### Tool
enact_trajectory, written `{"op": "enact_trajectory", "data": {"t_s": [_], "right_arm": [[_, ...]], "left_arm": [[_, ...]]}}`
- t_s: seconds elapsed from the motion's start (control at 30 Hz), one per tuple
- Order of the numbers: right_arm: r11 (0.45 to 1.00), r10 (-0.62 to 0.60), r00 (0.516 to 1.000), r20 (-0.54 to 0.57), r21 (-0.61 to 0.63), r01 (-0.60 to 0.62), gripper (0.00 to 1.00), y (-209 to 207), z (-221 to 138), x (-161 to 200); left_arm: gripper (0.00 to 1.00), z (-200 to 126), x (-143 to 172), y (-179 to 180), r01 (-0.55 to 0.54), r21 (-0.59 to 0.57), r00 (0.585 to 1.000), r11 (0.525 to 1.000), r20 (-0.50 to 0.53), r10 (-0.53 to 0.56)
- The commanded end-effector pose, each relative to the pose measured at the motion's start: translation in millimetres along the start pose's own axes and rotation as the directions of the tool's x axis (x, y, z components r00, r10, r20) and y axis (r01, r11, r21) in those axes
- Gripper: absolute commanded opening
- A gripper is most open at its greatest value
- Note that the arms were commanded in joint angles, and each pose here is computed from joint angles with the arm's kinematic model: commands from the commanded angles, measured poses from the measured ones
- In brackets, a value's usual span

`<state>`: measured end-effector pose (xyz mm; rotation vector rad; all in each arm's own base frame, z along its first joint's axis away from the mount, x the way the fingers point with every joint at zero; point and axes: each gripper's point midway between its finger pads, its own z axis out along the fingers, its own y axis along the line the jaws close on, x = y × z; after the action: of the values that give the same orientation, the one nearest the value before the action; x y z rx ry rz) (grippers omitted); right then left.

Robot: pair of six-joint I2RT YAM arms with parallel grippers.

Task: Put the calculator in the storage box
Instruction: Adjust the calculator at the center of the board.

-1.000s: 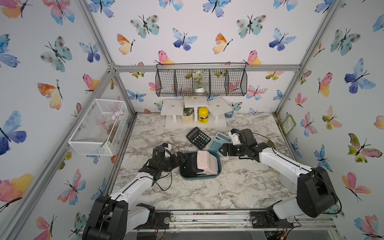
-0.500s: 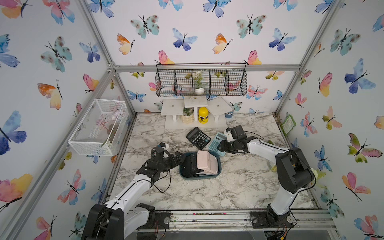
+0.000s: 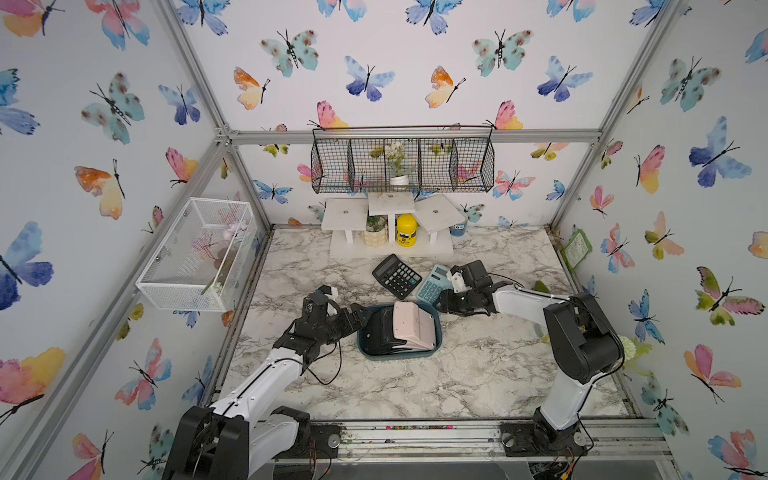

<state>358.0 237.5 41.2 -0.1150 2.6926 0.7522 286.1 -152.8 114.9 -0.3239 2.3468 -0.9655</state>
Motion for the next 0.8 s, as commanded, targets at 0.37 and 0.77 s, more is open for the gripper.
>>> {"op": "enact_trajectory", "data": {"t_s": [0.37, 0.77], "right_arm": [[0.887, -0.044, 0.999, 0.012, 0.461, 0.033, 0.53, -103.3, -17.5, -18.9], [0.915, -0.182, 0.975, 0.131, 0.385, 0.119, 0.73, -41.0, -47.0, -65.9]], "left_arm": [[0.94, -5.5, -8.9, -7.9, -0.028, 0.006, 0.999, 1.0, 0.017, 0.028], [0.95, -14.7, -25.2, -15.7, -0.066, -0.02, 0.995, 0.998, 0.068, 0.067]]}}
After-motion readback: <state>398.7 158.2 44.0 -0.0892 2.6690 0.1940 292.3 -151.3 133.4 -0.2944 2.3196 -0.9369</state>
